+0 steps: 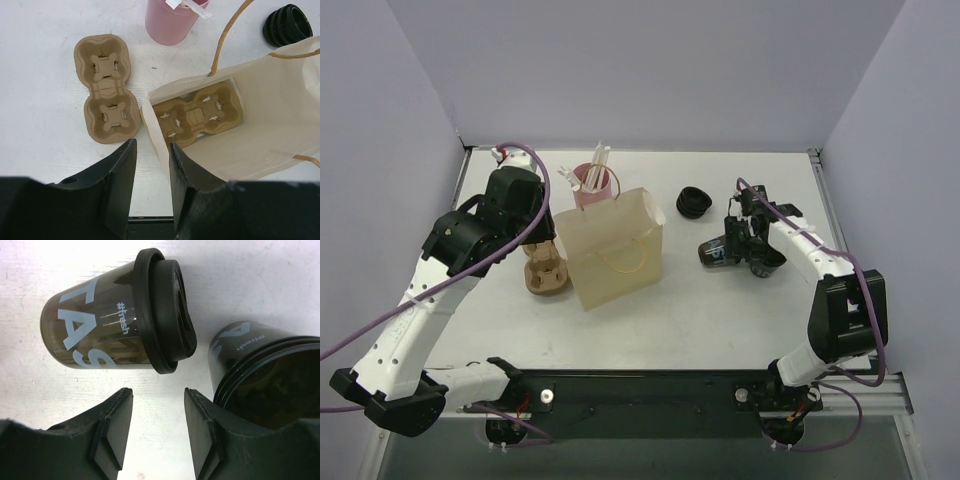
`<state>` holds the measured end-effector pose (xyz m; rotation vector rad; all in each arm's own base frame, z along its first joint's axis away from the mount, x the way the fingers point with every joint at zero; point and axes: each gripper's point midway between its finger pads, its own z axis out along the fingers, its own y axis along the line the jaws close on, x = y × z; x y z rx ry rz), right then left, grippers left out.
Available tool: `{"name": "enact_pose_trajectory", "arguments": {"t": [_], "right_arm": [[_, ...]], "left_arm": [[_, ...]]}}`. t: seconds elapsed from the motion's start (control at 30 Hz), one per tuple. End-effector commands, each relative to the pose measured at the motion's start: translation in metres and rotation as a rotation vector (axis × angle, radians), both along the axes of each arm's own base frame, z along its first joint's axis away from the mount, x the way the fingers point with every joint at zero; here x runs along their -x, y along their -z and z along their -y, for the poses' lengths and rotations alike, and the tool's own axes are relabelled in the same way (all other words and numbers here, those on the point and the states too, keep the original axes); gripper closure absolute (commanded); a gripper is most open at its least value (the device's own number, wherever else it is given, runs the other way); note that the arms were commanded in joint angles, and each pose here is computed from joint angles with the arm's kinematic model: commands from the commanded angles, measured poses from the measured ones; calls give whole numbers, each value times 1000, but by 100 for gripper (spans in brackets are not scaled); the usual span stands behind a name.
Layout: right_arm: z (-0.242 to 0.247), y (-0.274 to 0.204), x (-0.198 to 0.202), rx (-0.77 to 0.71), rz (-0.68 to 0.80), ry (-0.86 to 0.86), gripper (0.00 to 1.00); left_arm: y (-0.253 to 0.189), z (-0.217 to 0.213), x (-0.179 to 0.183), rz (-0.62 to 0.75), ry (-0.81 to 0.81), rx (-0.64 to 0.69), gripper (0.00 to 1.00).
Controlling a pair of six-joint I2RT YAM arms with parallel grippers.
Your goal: Pack the takeout coffee
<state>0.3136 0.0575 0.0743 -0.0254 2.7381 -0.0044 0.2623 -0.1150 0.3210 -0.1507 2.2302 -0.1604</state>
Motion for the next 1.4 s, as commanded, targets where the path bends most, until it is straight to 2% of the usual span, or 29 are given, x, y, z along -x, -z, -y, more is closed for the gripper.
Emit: {"name": "enact_pose_trajectory", "arguments": {"t": [0.0,0.17,0.4,0.6,0.87,1.37], "right_arm": [[-7,-23,-16,-39,61,-67,53],[-10,-59,-41,-79,120,-104,49],[0,-56,-59,-141,44,-61,42],[-8,-47,-41,-198,-40,-67,40],[-1,-29,-22,-139,-109,-15,41],[-9,-9,-24,-156,-174,-49,41]], "left_arm": [[-16,-4,4,49,-3,21,58],[-14,-5,6,42,-4,15,58],[-11,-6,7,33,-1,10,58],[-9,-9,10,26,-8,6,58],[-7,-9,12,22,-6,9,58],[-14,-15,20,44,-5,16,58]]}}
